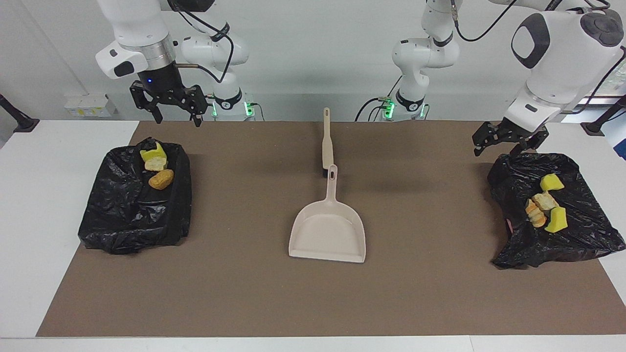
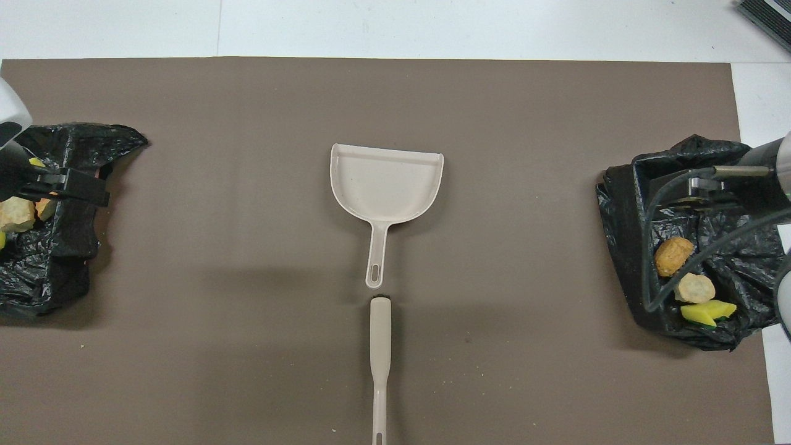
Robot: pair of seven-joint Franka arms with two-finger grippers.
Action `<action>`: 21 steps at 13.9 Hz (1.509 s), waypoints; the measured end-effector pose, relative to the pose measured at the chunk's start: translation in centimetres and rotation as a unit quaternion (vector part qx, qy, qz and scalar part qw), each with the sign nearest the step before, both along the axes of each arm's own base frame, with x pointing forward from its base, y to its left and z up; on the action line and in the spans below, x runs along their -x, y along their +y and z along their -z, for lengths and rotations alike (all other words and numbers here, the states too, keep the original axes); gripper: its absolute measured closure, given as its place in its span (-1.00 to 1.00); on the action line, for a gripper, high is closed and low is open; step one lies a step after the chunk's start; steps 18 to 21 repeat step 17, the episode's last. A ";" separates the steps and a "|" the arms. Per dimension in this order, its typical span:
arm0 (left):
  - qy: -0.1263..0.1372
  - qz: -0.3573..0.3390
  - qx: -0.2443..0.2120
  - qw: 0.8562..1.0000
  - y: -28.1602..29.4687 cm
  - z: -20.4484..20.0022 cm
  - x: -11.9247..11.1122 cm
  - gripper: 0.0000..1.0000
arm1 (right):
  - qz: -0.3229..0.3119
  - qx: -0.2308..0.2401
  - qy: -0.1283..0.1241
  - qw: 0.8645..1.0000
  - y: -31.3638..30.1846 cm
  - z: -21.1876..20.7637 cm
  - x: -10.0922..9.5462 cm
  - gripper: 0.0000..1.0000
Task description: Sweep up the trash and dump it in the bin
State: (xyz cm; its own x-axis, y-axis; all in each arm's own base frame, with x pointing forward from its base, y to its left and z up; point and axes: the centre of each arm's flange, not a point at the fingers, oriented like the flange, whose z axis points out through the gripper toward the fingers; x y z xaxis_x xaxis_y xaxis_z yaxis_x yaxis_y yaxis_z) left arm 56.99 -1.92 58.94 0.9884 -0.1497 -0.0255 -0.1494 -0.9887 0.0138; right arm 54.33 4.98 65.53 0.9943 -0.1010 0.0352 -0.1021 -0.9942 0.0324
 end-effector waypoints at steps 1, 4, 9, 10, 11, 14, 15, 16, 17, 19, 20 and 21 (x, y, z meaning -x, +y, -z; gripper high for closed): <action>0.009 0.002 0.000 1.000 0.1 -0.4 0.6 -1.00 | 0.000 0.000 0.000 1.000 0.0 0.0 0.0 -1.00; 0.018 0.001 0.000 1.000 0.6 -0.8 1.7 -1.00 | 0.000 0.000 0.000 1.000 0.0 0.0 0.0 -1.00; 0.021 0.000 0.000 1.000 0.7 -0.4 1.9 -1.00 | 0.000 0.000 0.000 1.000 0.0 0.0 0.0 -1.00; 0.020 0.000 0.000 1.000 0.7 -0.4 1.9 -1.00 | 0.000 0.000 0.000 1.000 0.0 0.0 0.0 -1.00; 0.020 0.000 0.000 1.000 0.7 -0.4 1.9 -1.00 | 0.000 0.000 0.000 1.000 0.0 0.0 0.0 -1.00; 0.020 0.000 0.001 1.000 0.7 -0.4 1.9 -1.00 | 0.000 0.000 0.000 1.000 0.0 0.0 0.0 -1.00; 0.020 0.000 0.001 1.000 0.7 -0.4 1.9 -1.00 | 0.000 0.000 0.000 1.000 0.0 0.0 0.0 -1.00; 0.020 0.000 0.001 1.000 0.7 -0.4 1.9 -1.00 | 0.000 0.000 0.000 1.000 0.0 0.0 0.0 -1.00; 0.020 0.000 0.001 1.000 0.7 -0.4 1.9 -1.00 | 0.000 0.000 0.000 1.000 0.0 0.0 0.0 -1.00; 0.020 0.000 0.001 1.000 0.7 -0.4 1.9 -1.00 | 0.000 0.000 0.000 1.000 0.0 0.0 0.0 -1.00; 0.020 0.000 0.001 1.000 0.7 -0.4 1.9 -1.00 | 0.000 0.000 0.000 1.000 0.0 0.0 0.0 -1.00; 0.020 0.000 0.001 1.000 0.7 -0.4 1.9 -1.00 | 0.000 0.000 0.000 1.000 0.0 0.0 0.0 -1.00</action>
